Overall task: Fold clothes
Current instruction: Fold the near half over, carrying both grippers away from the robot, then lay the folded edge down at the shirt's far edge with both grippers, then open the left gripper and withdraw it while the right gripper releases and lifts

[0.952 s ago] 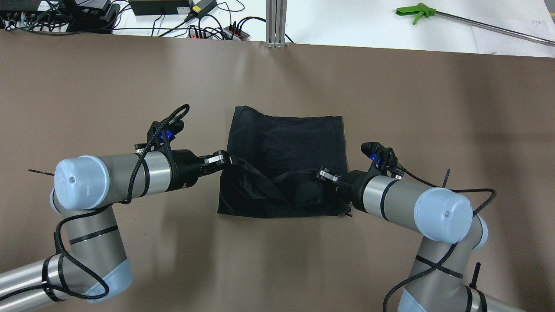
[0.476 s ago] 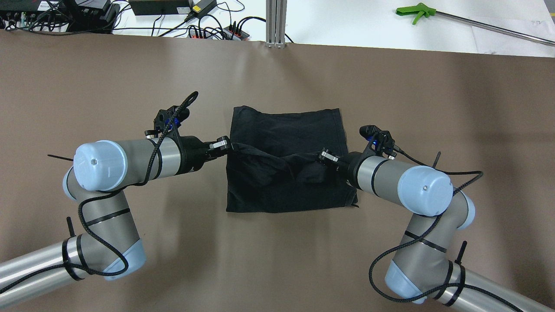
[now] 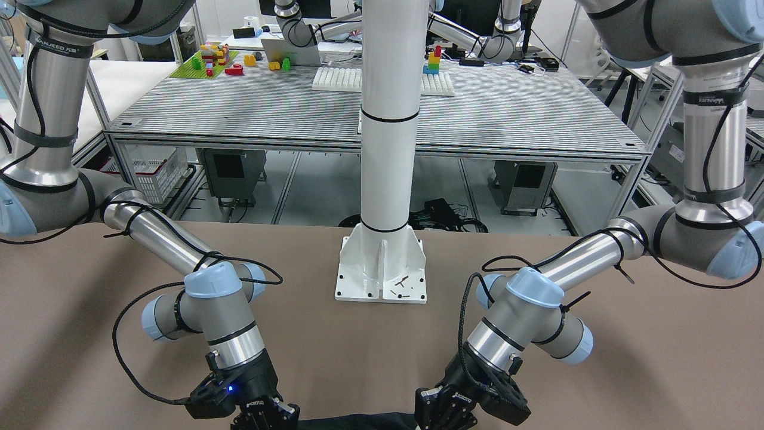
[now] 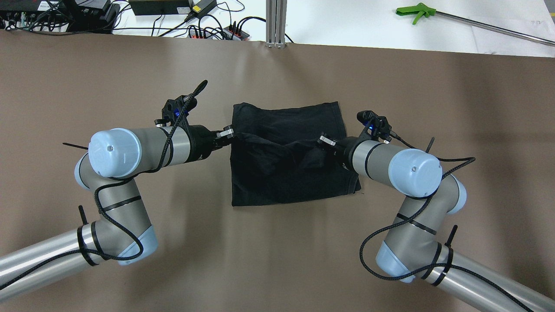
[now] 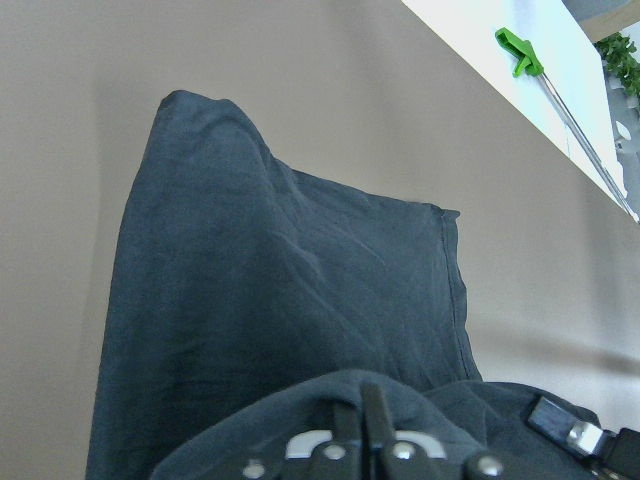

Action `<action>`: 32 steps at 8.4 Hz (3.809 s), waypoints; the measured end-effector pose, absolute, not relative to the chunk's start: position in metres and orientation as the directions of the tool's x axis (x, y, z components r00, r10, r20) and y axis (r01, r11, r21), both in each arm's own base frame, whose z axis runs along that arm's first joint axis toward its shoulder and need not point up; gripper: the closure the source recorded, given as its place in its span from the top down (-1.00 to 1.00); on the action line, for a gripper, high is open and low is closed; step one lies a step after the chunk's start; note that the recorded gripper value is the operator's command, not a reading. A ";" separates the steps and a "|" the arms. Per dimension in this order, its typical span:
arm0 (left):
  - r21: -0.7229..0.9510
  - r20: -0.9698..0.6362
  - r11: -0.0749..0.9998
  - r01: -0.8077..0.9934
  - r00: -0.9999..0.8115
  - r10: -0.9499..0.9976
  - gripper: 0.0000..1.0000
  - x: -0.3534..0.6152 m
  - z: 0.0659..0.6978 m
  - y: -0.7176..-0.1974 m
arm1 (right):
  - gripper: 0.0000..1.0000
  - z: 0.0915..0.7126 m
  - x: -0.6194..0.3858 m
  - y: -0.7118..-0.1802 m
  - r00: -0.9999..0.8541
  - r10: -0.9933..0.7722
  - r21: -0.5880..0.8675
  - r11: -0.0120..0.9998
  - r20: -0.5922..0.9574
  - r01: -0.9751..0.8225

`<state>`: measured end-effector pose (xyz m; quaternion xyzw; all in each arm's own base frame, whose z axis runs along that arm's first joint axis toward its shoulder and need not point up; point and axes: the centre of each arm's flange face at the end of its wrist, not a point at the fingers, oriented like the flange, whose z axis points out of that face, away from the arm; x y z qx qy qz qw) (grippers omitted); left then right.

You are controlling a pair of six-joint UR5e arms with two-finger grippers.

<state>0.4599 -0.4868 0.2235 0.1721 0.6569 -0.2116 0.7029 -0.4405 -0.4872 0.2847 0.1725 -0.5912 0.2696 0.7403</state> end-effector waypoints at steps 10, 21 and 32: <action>-0.042 -0.988 0.840 0.541 0.104 -0.116 -1.00 0.465 0.212 -0.587 | -0.76 0.287 -0.447 -0.571 0.194 0.245 -0.057 0.746 0.950 -0.664; -0.022 -0.987 0.831 0.556 0.121 -0.107 0.89 0.468 0.214 -0.593 | 0.89 0.299 -0.435 -0.586 0.250 0.217 -0.008 0.769 0.944 -0.639; 0.149 -0.964 0.838 0.524 0.265 0.006 0.89 0.347 0.266 -0.661 | 0.88 0.236 -0.483 -0.604 0.473 0.165 0.128 0.840 0.866 -0.528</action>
